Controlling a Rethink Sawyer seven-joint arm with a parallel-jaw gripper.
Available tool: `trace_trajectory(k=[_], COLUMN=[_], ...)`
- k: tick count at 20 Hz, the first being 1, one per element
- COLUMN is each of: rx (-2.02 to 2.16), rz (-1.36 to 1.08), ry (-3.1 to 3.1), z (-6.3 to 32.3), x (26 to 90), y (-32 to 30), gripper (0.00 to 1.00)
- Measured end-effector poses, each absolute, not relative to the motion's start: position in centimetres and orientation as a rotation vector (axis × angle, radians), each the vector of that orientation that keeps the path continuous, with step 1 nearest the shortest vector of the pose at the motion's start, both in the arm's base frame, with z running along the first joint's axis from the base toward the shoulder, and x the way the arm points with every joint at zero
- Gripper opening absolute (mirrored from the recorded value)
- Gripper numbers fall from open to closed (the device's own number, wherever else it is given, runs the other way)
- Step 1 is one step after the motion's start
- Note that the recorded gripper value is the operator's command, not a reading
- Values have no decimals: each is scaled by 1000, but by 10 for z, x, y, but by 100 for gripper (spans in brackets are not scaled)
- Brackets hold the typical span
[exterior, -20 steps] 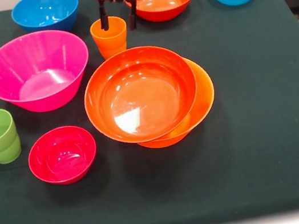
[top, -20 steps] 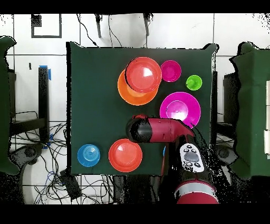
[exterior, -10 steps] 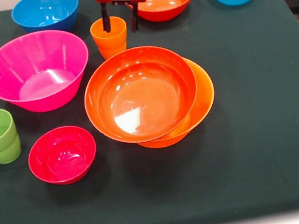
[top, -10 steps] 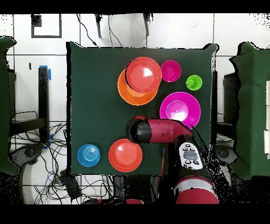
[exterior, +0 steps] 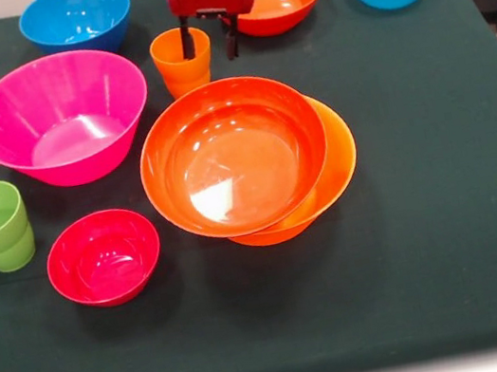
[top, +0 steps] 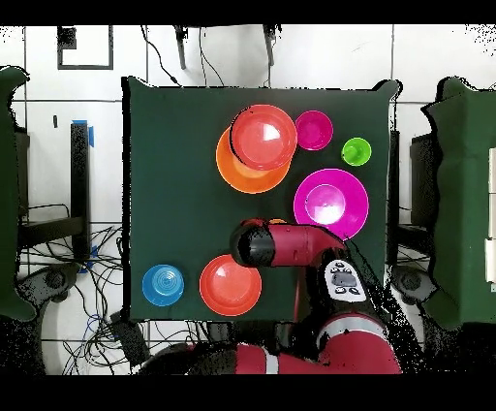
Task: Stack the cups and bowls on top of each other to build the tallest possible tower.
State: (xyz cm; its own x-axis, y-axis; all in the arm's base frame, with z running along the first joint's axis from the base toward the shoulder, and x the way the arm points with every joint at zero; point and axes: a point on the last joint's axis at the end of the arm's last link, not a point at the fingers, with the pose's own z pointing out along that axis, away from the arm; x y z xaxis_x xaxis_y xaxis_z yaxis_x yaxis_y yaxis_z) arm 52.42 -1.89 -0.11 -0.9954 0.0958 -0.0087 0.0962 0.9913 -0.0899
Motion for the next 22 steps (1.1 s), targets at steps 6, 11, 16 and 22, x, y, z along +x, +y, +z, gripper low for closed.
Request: trace_trajectory(k=[6,11,16,22], rx=[149,150,150,149], rz=[-136,-135,-147,-167], ry=[3158,3169,3168,3169], z=[-10,-14,-13,-11], x=[514,510,509,507], y=[-16,-15,-17,-19], gripper=[100,0,0,0])
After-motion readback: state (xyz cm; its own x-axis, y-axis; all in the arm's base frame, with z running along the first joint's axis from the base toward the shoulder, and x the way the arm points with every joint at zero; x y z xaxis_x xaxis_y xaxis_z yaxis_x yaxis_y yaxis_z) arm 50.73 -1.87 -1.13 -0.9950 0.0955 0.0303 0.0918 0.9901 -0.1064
